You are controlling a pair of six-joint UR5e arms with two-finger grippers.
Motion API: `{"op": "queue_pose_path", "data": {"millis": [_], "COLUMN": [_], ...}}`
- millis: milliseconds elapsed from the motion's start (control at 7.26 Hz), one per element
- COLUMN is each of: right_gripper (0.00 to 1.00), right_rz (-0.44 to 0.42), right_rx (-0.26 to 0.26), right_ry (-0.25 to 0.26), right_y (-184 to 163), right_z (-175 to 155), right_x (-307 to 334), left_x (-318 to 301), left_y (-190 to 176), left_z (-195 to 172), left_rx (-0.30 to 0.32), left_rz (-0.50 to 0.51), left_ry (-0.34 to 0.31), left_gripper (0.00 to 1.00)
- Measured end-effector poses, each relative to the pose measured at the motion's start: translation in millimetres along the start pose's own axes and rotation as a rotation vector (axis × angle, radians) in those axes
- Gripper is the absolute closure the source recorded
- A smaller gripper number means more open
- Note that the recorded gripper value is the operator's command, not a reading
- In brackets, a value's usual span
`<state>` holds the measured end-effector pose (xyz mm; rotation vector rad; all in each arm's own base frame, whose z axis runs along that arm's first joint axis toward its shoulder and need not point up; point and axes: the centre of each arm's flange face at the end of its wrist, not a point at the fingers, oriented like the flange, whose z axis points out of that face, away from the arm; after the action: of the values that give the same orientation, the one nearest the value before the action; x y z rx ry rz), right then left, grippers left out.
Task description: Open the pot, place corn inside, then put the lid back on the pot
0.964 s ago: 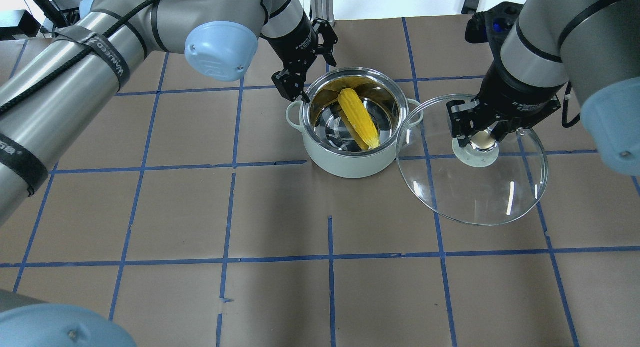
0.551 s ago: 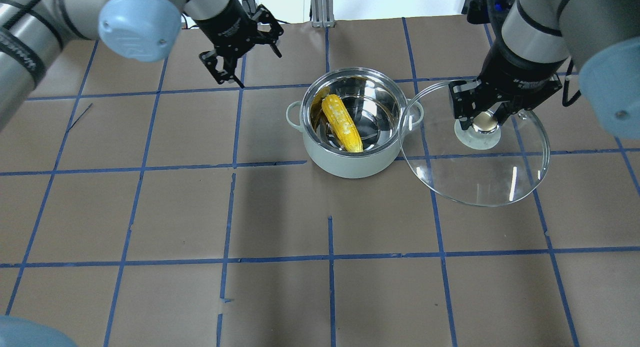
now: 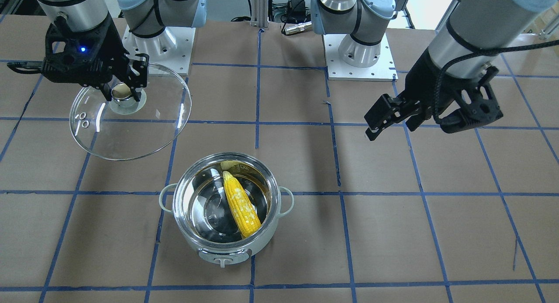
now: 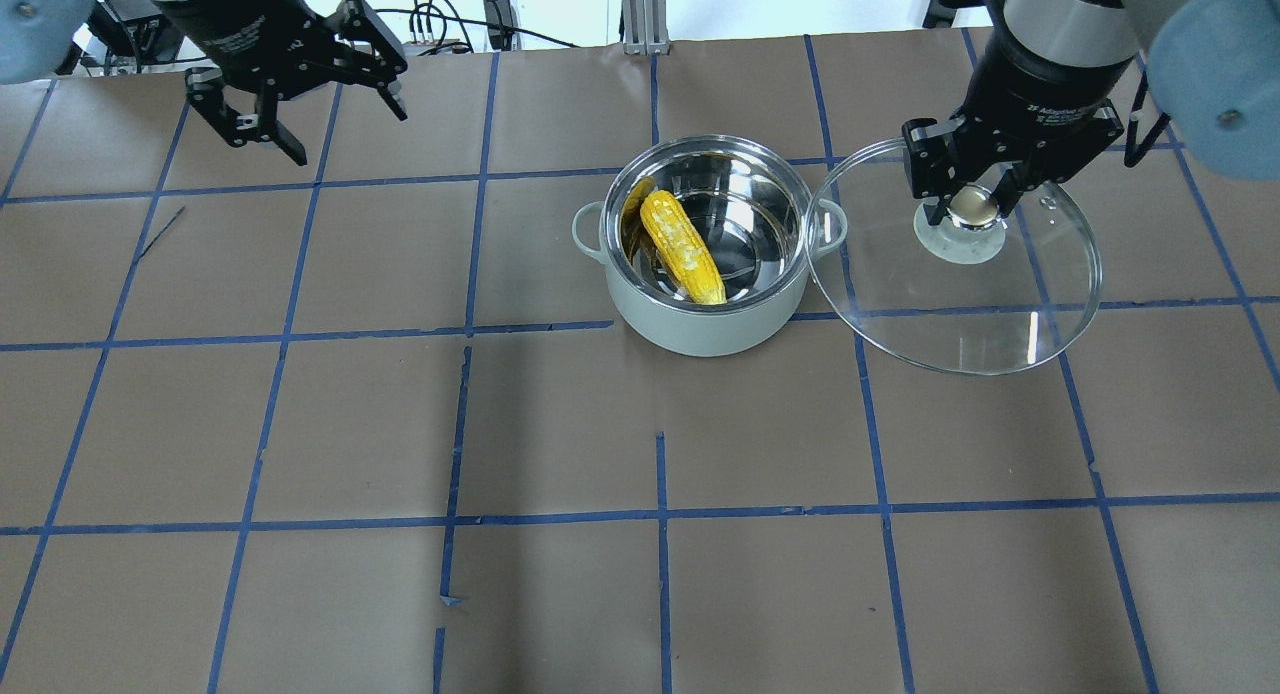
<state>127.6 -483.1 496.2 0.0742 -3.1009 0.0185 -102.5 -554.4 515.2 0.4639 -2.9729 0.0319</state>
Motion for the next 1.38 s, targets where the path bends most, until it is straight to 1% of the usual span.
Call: {"op": "queue_pose_path", "data": {"millis": [138,275,413,551,688,826,964,1239,1377], "right_gripper": [0.55,0.55,0.55,0.55,0.55,0.55,0.55,0.55,0.55], "right_rz": [0.008,0.024,0.035,0.029,0.011,-0.009,-0.026,-0.041,-0.055], "right_rx": [0.011,0.031,0.057,0.081,0.108,0.133,0.154,0.187,0.191], "right_ry": [-0.001,-0.005,-0.008,-0.010,-0.012,-0.011,-0.009,0.012,0.031], "right_y": [-6,-20,-39,-61,-84,-99,-106,-125,-137], "right_z": [2,8,20,38,63,85,97,95,95], "right_x": [1,0,-1,-8,-27,-53,-76,-106,-126], "left_x": [-8,-12,-16,-22,-27,-30,-31,-32,-32], "left_y": [17,35,54,73,86,89,91,95,95], "left_z": [-19,-32,-32,-26,-13,-2,3,6,7], "left_rx": [0.004,0.004,-0.004,-0.014,-0.014,-0.006,0.000,0.000,-0.001], "left_rz": [0.041,0.094,0.147,0.172,0.192,0.218,0.238,0.249,0.249], "left_ry": [-0.014,-0.020,-0.023,-0.023,-0.021,-0.020,-0.020,-0.022,-0.022], "left_gripper": [0.00,0.00,0.00,0.00,0.00,0.00,0.00,0.00,0.00]}}
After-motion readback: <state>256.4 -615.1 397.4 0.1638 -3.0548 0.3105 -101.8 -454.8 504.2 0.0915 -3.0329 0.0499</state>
